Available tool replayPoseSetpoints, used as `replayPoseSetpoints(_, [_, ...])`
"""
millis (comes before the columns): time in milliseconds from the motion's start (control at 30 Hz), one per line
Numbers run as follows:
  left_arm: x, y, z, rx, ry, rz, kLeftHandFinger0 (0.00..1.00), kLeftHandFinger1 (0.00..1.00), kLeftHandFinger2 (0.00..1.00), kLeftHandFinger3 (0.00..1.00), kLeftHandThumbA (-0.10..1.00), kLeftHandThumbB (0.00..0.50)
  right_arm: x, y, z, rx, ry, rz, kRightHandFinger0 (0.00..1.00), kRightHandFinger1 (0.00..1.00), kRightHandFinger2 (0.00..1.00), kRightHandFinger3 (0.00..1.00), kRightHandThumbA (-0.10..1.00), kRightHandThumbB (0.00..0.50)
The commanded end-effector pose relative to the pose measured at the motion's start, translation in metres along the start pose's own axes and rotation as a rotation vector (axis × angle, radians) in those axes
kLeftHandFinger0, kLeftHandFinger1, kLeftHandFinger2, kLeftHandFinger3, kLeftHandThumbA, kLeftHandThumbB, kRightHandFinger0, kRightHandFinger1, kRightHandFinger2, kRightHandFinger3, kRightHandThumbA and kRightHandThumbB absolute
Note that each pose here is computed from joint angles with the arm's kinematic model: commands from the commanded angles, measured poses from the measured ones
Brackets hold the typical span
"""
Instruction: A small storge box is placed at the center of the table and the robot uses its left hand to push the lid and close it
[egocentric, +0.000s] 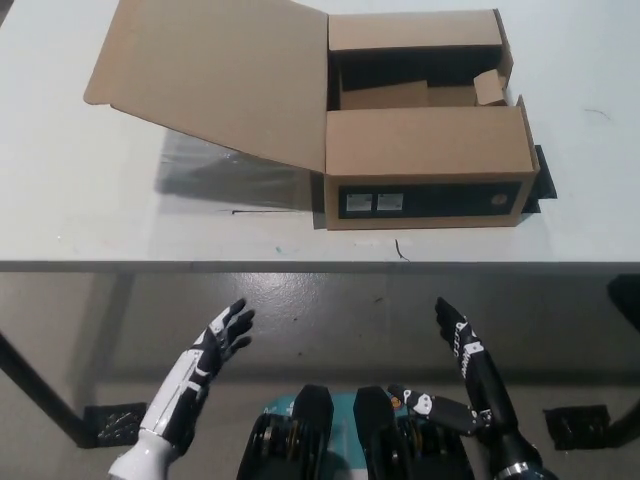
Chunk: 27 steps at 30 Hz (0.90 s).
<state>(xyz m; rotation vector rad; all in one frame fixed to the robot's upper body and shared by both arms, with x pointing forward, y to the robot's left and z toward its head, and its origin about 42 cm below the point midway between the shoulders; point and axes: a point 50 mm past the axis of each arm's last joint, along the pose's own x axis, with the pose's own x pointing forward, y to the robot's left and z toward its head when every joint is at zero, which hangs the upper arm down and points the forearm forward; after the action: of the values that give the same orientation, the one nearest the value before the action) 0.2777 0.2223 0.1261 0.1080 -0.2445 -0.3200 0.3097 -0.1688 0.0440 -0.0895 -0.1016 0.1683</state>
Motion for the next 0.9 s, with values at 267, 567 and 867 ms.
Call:
replayPoseSetpoints(267, [0.021,0.015,0.08,-0.567,-0.187,-0.106,1.0,1.0,1.0,1.0,1.0,0.398,0.01,-0.001,0.016,-0.015,-0.119,-0.006,1.0,1.0,1.0,1.0,1.0,0.338])
replayPoseSetpoints(567, [0.057,0.042,0.076,-0.862,-0.211,-0.042,1.0,1.0,1.0,1.0,1.0,0.369,0.009,-0.001,0.015,-0.017,-0.115,-0.007,1.0,1.0,1.0,1.0,1.0,0.336])
replayPoseSetpoints(867, [0.082,0.047,0.05,-0.98,-0.148,0.011,1.0,1.0,1.0,1.0,1.0,0.354,0.008,0.0,0.015,-0.015,-0.115,-0.02,1.0,1.0,1.0,1.0,1.0,0.34])
